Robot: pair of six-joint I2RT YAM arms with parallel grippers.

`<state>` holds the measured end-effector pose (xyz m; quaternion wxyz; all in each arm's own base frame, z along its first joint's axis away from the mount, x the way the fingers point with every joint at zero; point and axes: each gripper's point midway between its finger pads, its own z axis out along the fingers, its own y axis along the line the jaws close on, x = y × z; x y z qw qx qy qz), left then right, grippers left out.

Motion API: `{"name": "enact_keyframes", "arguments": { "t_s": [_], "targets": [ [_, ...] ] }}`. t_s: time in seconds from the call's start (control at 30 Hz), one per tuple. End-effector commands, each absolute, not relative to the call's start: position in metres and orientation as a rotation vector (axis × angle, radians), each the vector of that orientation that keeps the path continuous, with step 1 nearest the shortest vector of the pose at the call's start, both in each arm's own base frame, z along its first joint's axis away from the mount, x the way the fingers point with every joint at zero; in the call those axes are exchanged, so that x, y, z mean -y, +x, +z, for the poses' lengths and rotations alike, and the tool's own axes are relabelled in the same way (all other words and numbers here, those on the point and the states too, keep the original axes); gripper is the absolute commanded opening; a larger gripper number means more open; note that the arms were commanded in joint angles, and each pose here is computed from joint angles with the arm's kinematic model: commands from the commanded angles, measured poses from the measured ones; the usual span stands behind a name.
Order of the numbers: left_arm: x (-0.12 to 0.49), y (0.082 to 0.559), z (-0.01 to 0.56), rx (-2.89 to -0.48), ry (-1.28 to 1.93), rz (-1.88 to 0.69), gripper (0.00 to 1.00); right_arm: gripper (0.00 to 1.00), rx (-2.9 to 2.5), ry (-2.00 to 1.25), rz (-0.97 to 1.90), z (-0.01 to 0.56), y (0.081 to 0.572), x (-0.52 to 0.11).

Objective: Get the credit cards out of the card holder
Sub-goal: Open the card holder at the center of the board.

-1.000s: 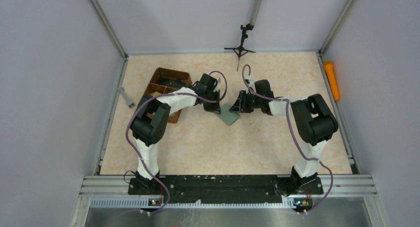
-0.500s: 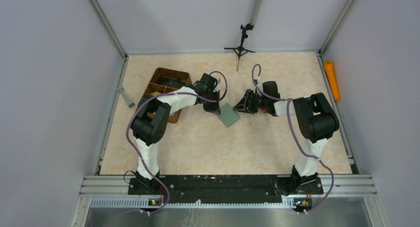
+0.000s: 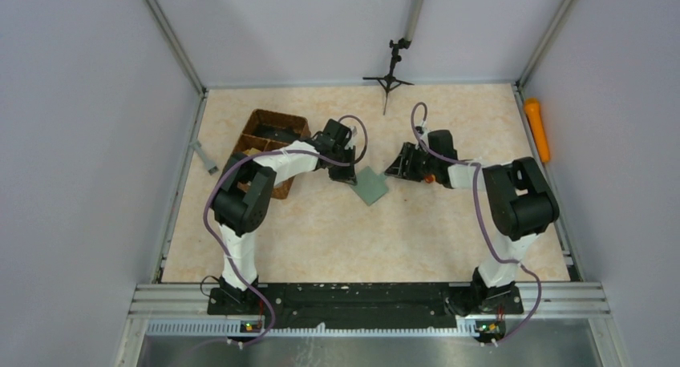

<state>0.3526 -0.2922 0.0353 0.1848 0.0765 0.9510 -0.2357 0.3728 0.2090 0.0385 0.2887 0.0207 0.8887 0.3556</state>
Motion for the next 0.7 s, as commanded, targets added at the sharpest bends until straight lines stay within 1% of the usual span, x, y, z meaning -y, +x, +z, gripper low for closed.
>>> {"name": "enact_keyframes", "arguments": {
  "t_s": [0.0, 0.1, 0.2, 0.33, 0.43, 0.5, 0.6, 0.67],
  "targets": [
    [0.275, 0.341, 0.024, -2.732, 0.222, -0.581, 0.02, 0.49, -2.260, 0.054, 0.797, 0.068, 0.385, -0.188],
    [0.278, 0.340, 0.024, -2.732, 0.228, -0.596, 0.03, 0.49, -2.178, -0.043, 0.893, 0.088, 0.379, -0.200],
    [0.281, 0.340, 0.027, -2.720, 0.237, -0.630, 0.04, 0.50, -2.140, -0.093, 0.965, 0.093, 0.374, -0.208],
    [0.284, 0.338, 0.029, -2.710, 0.251, -0.654, 0.06, 0.55, -2.127, -0.170, 1.019, 0.095, 0.368, -0.223],
    [0.286, 0.337, 0.029, -2.710, 0.260, -0.664, 0.06, 0.69, -2.159, -0.255, 0.956, 0.086, 0.367, -0.236],
    [0.287, 0.337, 0.028, -2.714, 0.262, -0.667, 0.07, 0.73, -2.189, -0.295, 0.899, 0.078, 0.368, -0.243],
    [0.288, 0.336, 0.028, -2.715, 0.265, -0.671, 0.07, 0.74, -2.226, -0.314, 0.860, 0.069, 0.369, -0.247],
    [0.288, 0.336, 0.029, -2.713, 0.265, -0.671, 0.07, 0.72, -2.242, -0.308, 0.853, 0.065, 0.370, -0.247]
  ]
}}
